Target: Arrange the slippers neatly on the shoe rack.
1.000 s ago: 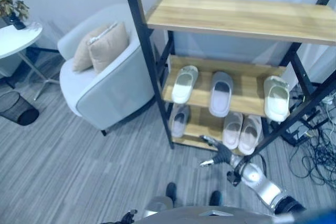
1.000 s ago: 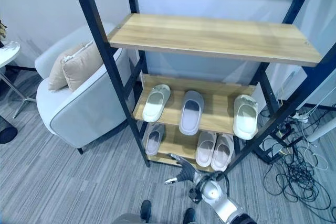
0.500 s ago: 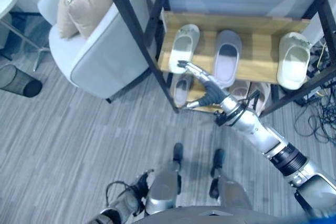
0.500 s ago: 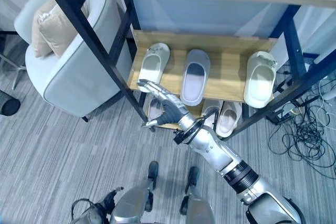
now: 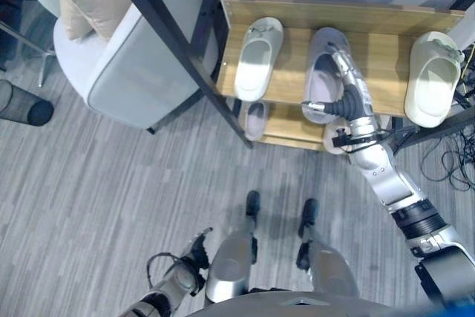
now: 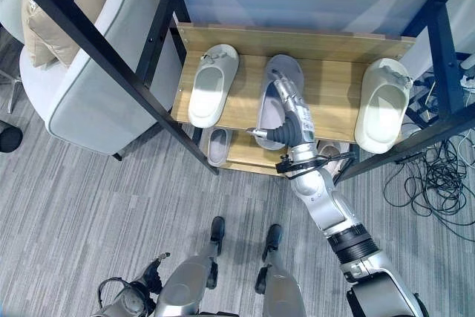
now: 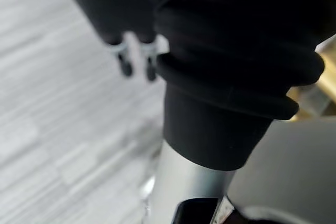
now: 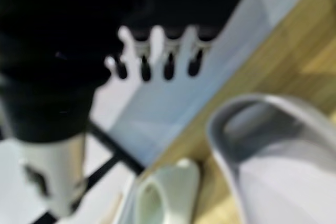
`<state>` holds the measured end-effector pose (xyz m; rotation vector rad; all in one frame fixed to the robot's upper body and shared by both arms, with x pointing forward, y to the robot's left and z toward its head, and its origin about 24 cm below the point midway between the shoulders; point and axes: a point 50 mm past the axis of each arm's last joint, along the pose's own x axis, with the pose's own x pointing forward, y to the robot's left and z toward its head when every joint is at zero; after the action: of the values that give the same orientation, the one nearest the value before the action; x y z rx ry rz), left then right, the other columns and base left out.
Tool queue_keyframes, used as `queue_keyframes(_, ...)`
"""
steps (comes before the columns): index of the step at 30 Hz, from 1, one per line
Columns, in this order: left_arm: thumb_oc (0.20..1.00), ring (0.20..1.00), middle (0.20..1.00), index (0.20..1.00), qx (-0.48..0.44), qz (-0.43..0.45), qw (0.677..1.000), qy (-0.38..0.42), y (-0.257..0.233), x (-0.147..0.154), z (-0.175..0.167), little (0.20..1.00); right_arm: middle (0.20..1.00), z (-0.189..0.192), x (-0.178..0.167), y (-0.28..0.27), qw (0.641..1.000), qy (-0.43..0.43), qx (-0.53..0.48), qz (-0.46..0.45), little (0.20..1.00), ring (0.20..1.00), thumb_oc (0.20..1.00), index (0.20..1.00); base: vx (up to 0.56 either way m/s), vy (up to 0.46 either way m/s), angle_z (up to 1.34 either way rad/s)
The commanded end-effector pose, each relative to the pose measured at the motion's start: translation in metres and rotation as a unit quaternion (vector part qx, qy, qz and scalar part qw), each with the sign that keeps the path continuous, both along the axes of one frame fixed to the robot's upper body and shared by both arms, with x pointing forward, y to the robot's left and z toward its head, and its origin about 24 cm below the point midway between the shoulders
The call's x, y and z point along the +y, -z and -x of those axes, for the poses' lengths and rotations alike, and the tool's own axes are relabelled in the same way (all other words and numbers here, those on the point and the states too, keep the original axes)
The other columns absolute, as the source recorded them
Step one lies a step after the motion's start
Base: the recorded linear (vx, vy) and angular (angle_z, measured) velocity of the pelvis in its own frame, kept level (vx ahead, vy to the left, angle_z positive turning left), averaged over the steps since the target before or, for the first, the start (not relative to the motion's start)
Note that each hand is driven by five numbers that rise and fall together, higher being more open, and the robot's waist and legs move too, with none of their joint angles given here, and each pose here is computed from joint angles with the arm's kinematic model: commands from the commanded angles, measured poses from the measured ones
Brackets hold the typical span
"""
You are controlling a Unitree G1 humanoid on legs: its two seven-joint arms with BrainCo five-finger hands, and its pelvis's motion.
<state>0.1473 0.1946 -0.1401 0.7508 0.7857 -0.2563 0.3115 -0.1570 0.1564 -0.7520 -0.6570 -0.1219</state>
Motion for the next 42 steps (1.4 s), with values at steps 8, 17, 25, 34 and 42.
queue_keyframes(8,1.0,1.0,1.0,1.0,-0.077,0.031,0.996,0.025,-0.018,-0.028,-0.047,1.0,1.0,-0.018,-0.037,-0.067,0.983,0.115,-0.143,-0.027,1.0,1.0,1.0,1.0,-0.01,-0.001,0.1)
queue_keyframes(17,1.0,1.0,1.0,1.0,-0.086,0.027,0.996,-0.006,-0.02,-0.022,-0.051,1.0,1.0,-0.008,-0.064,-0.055,0.976,0.16,-0.135,-0.063,1.0,1.0,1.0,1.0,0.0,-0.001,0.02)
queue_keyframes(25,1.0,1.0,1.0,1.0,-0.085,0.034,0.996,0.009,-0.02,-0.028,-0.05,1.0,1.0,-0.016,-0.071,-0.05,0.976,0.171,-0.116,-0.067,1.0,1.0,1.0,1.0,0.0,0.001,0.02)
queue_keyframes(34,1.0,1.0,1.0,1.0,-0.089,0.039,0.995,-0.017,-0.023,-0.021,-0.056,1.0,1.0,-0.031,-0.07,-0.088,0.967,0.155,-0.151,-0.138,1.0,1.0,1.0,1.0,0.0,0.0,0.03)
queue_keyframes(42,1.0,1.0,1.0,1.0,-0.068,0.028,0.997,-0.011,-0.018,-0.018,-0.05,1.0,1.0,-0.047,-0.081,-0.087,0.962,0.141,-0.101,-0.211,1.0,1.0,1.0,1.0,0.0,0.005,0.09)
